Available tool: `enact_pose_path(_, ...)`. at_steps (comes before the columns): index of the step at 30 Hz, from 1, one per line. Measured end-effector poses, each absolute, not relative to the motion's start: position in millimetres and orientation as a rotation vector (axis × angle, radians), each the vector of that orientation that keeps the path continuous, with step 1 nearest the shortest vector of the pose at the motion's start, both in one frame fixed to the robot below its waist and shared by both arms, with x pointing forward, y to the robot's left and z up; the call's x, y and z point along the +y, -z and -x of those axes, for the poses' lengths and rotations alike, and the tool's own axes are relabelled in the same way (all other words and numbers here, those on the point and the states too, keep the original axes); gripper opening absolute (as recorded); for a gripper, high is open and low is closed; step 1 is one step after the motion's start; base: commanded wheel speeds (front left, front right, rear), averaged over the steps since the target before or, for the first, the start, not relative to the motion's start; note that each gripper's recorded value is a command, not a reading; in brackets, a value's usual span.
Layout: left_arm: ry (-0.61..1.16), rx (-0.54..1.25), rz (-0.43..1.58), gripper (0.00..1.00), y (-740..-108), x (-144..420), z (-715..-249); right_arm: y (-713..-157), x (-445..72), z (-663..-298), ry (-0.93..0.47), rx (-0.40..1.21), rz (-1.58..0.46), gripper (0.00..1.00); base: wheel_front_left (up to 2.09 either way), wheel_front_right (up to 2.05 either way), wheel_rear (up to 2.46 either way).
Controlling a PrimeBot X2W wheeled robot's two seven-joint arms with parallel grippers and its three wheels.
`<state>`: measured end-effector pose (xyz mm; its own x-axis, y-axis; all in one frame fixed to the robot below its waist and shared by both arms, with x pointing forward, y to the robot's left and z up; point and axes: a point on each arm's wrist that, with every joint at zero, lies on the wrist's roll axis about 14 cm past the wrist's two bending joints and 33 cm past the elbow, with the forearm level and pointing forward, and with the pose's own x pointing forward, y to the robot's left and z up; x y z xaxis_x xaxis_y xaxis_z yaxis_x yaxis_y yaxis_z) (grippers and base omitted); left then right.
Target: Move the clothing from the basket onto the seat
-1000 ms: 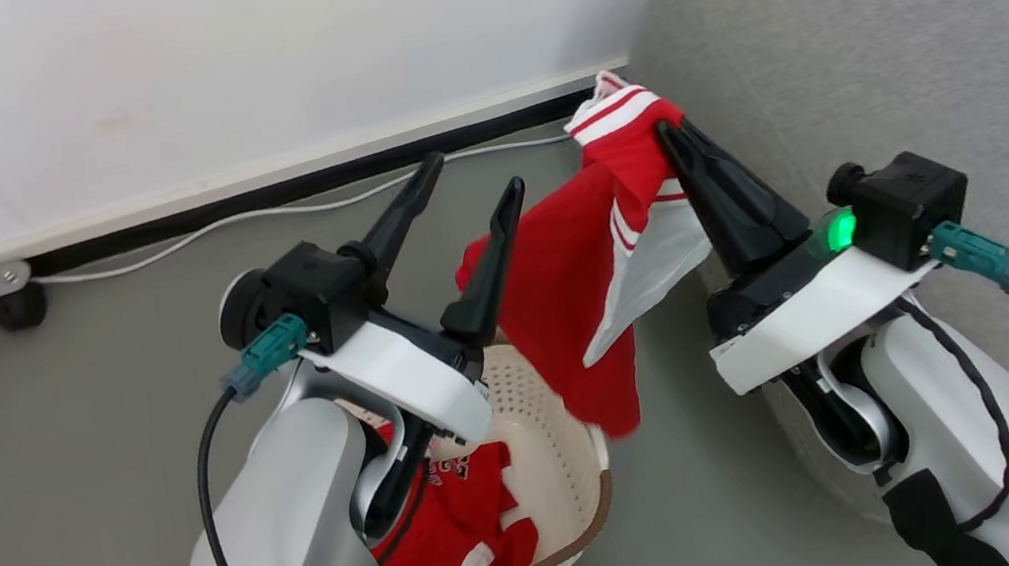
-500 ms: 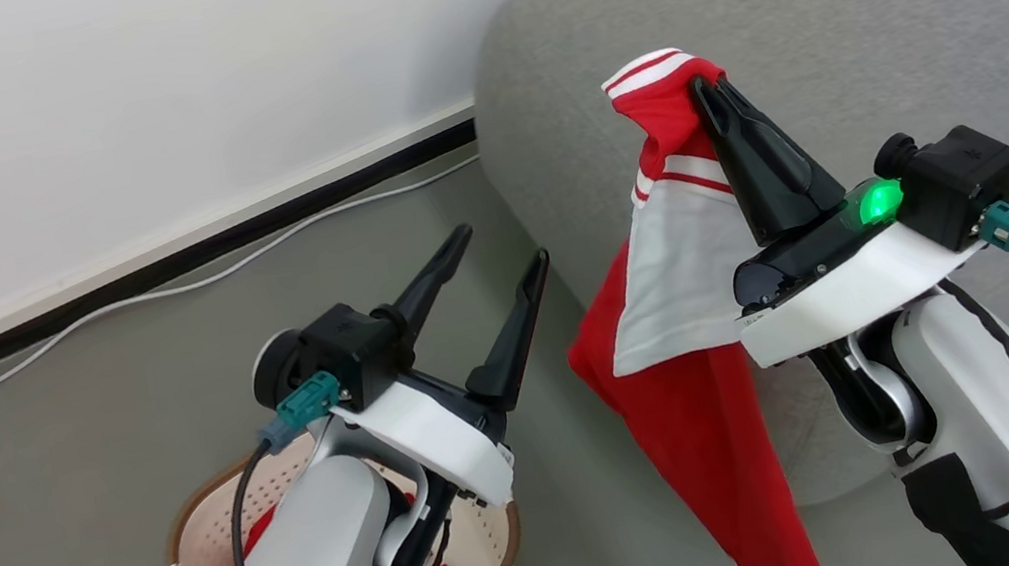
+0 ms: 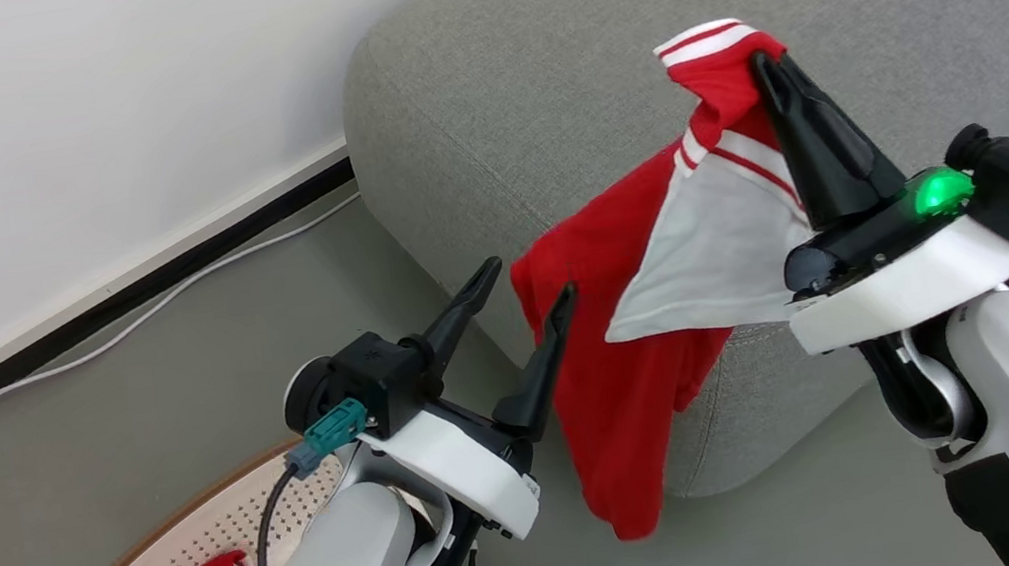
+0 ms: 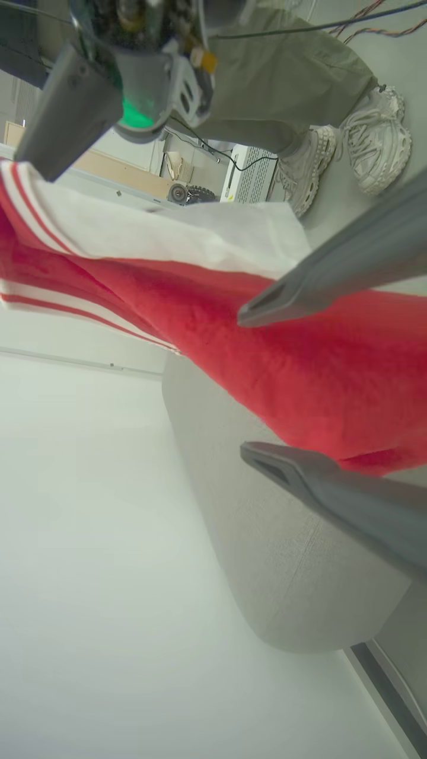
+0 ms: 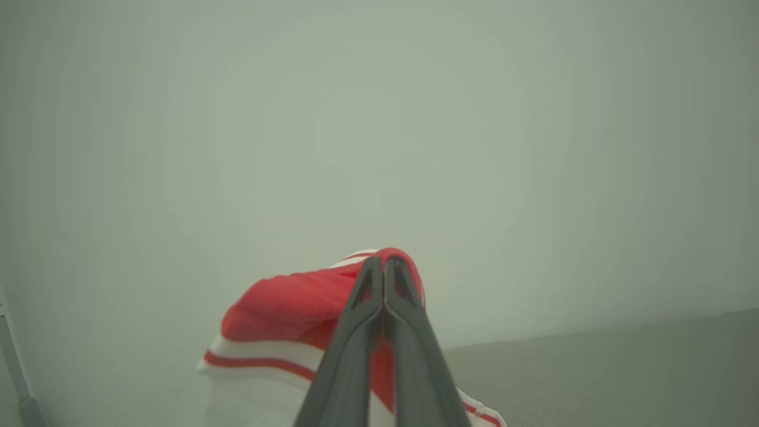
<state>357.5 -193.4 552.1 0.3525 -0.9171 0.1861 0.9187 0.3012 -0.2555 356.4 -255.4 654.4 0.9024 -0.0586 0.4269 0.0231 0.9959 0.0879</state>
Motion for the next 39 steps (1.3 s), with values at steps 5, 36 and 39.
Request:
enact_pose_path(5, 1.247, 0.025, 0.354, 1.0, -543.6, -199.9, -350.5, -656.8, -270.6, -350.5, 0.089, -0.457, -0.067, 0.0, 0.0, 0.0, 0.0)
enact_pose_path(36, 1.222, 0.176, 0.416, 1.0, -454.7, -186.9, -400.2, -756.1, -418.0, -432.4, 0.394, -0.531, 0.375, 0.0, 0.0, 0.0, 0.0)
enact_pose_path(39, 1.217, 0.174, 0.429, 1.0, -449.8, -185.1, -407.9, -766.6, -428.7, -450.0, 0.416, -0.521, 0.454, 0.0, 0.0, 0.0, 0.0)
